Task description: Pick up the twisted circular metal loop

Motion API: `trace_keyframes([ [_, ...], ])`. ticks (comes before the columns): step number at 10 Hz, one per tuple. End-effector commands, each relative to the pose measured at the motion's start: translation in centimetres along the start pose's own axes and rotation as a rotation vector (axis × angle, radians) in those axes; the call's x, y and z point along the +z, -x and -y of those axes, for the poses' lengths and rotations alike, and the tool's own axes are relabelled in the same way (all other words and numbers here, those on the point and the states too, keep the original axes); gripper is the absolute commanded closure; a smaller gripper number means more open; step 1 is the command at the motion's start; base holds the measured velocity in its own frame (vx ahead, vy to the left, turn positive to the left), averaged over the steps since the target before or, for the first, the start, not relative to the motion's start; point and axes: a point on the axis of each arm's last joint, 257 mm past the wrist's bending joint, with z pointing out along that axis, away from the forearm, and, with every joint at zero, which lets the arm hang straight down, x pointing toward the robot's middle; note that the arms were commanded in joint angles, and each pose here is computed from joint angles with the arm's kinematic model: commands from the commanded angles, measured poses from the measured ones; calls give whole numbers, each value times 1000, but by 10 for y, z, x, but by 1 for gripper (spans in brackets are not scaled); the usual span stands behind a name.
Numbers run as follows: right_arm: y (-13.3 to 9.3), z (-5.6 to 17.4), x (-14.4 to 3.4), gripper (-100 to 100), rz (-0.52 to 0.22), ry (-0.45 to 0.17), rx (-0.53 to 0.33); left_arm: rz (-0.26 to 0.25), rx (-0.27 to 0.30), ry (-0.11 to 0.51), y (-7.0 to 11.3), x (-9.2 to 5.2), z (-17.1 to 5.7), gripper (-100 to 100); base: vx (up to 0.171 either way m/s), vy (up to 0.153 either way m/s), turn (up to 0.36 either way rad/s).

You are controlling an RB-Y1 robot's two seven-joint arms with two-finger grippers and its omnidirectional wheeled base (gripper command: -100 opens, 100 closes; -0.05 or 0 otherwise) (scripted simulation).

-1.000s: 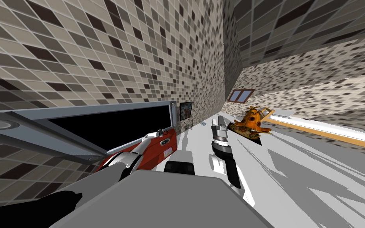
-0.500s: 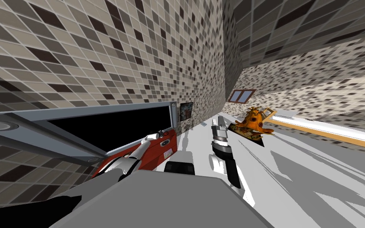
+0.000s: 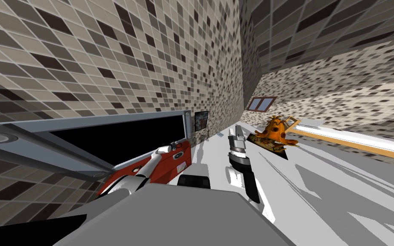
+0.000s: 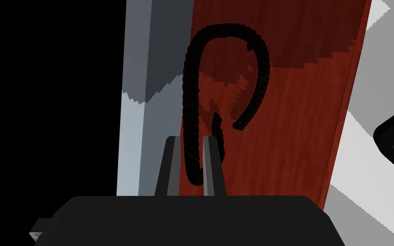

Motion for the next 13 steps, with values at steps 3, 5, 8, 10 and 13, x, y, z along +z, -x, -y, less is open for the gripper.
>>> trace_keyframes([
  [3, 0, 0, 0, 0, 0, 0, 0, -29, 10, -24, -15, -6, 11, 100, -6, 0, 0],
  [5, 0, 0, 0, 0, 0, 0, 0, -9, 6, 4, 0, -14, -14, 100, 66, 16, 30],
  [8, 0, 0, 0, 0, 0, 0, 0, -5, 7, 13, 0, -22, -26, 100, 40, 6, 11],
  [10, 0, 0, 0, 0, 0, 0, 0, -22, 12, -5, -4, -29, -23, 100, 49, 13, 14],
  [13, 0, 0, 0, 0, 0, 0, 0, -4, 6, 12, 5, -39, -41, 100, 45, 12, 14],
])
